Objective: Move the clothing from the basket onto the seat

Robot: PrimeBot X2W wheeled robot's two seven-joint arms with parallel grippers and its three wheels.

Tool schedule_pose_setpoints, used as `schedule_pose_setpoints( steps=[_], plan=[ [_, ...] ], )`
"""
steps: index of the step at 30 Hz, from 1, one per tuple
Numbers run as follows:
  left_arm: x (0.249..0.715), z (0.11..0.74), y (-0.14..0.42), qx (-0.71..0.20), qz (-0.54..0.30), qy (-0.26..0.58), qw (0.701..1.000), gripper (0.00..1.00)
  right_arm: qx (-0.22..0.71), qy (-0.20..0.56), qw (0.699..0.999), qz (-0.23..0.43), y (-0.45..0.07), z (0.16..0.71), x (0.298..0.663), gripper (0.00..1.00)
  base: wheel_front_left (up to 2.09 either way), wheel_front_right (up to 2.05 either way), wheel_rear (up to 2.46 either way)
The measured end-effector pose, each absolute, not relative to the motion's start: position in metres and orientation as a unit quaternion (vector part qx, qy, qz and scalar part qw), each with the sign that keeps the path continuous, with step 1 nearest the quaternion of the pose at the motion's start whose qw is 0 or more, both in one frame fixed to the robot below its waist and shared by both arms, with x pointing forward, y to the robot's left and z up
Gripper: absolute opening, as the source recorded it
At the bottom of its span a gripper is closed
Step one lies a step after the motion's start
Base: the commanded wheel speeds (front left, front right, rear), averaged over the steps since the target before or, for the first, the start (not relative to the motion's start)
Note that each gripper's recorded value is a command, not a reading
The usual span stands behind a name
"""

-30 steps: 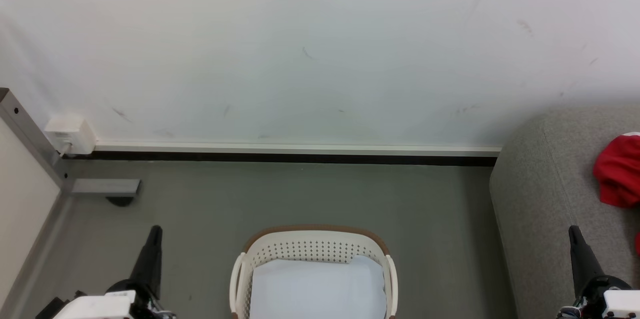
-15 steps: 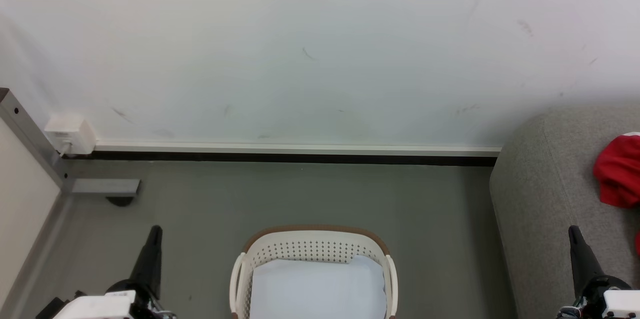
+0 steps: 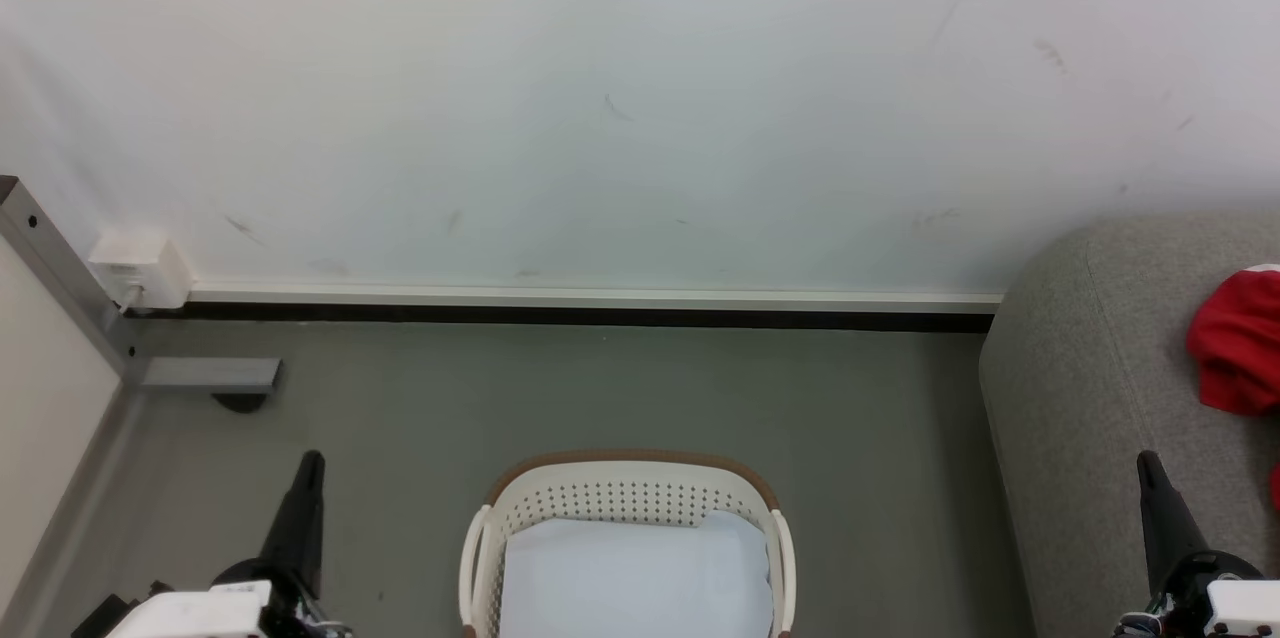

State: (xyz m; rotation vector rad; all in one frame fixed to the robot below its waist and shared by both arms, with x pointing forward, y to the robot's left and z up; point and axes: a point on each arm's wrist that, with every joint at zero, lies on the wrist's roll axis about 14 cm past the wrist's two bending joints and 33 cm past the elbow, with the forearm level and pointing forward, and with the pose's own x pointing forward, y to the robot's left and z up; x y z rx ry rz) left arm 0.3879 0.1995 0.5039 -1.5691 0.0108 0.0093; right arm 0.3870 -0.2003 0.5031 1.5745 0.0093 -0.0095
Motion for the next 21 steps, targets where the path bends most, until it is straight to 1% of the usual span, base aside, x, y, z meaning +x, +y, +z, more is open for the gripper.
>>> schedule_pose_setpoints(
  steps=[21],
  plan=[
    [0.3879, 0.5039, 0.1995, -0.707, 0.004, 0.005, 0.708, 0.00, 0.708, 0.004, 0.706, -0.004, -0.2003, 0.5031, 0.3870, 0.00, 0.00, 0.00, 0.00]
  ],
)
